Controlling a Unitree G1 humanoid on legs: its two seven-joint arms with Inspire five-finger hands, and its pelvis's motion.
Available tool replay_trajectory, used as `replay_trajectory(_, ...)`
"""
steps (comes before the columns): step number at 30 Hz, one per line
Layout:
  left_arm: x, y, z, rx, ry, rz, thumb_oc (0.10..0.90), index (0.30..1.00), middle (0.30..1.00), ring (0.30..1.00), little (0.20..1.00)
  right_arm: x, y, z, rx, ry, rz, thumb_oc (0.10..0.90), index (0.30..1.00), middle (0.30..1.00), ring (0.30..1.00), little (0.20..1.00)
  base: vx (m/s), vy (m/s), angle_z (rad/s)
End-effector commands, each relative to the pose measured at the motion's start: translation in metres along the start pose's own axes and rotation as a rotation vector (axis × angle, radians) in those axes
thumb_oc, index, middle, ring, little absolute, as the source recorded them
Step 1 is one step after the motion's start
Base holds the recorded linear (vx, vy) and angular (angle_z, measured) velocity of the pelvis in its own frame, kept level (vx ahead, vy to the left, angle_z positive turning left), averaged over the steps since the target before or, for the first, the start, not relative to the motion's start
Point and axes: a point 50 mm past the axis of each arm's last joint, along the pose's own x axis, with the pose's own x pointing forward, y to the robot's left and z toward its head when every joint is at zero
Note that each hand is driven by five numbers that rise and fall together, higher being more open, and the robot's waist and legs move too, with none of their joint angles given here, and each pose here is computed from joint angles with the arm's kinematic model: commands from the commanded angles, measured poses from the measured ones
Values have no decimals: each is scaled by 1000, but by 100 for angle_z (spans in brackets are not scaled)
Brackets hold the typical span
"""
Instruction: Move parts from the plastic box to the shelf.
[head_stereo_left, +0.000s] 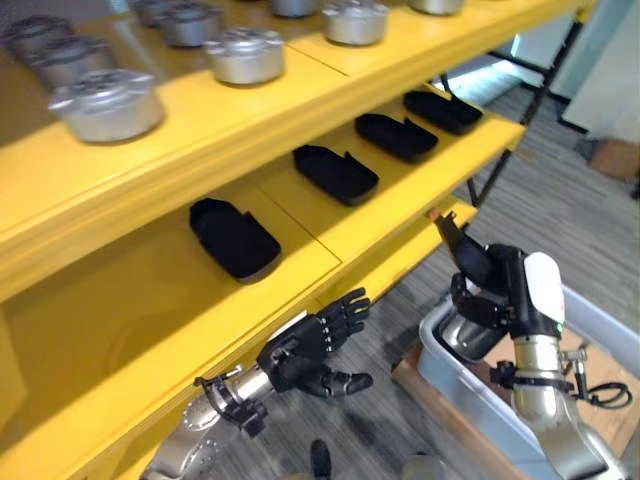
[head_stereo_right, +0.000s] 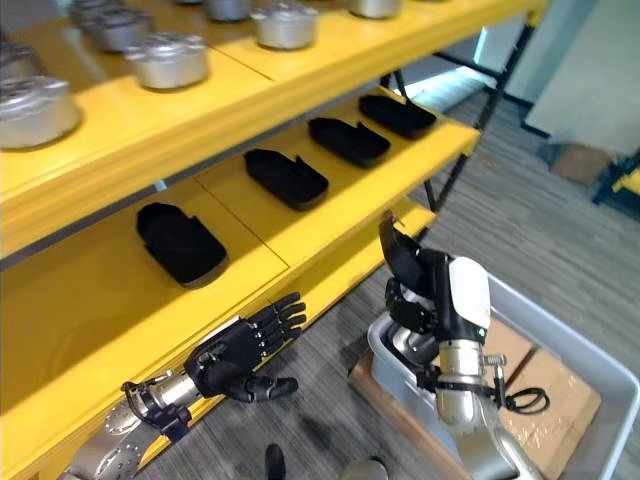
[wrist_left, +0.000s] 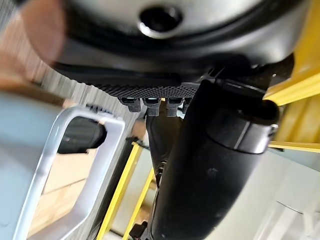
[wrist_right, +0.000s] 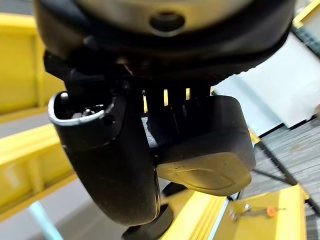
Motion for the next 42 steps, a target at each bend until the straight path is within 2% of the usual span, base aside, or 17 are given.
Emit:
replay_trajectory(1,10,-15,45,83,-225,-93,900,1000,1000,1000,1000,39,-47,41,-19,-310,-306,400,300,300,300,300,-2,-30,55)
replay_trajectory(11,7,-9,43,85,-246,10,900,1000,1000,1000,1000,42,-46,49,28,-397,-321,400,300,300,300,300,-29,-96,43)
replay_trajectory(15,3,-13,48,157,-263,-49,900,1000,1000,1000,1000,36,-52,42,-18,-345,-401,400,300,300,300,300,-73,2,43)
replay_trajectory(18,6,-12,57,186,-311,-3,900,1000,1000,1000,1000,32,-59,36,-58,-320,-464,400,300,300,300,300,-65,130,148)
replay_trajectory(24,5,-6,62,191,-380,104,900,1000,1000,1000,1000,31,-73,34,-50,-343,-518,400,300,300,300,300,47,239,74)
replay_trajectory(29,-4,-2,60,159,-397,173,900,1000,1000,1000,1000,40,-75,43,-1,-400,-524,400,300,300,300,300,71,381,-27)
replay_trajectory(37,-5,0,55,174,-353,108,900,1000,1000,1000,1000,36,-78,41,-87,-356,-599,400,300,300,300,300,0,419,0)
replay_trajectory(42,-5,3,55,162,-340,118,900,1000,1000,1000,1000,34,-82,37,-142,-328,-631,400,300,300,300,300,-39,266,12)
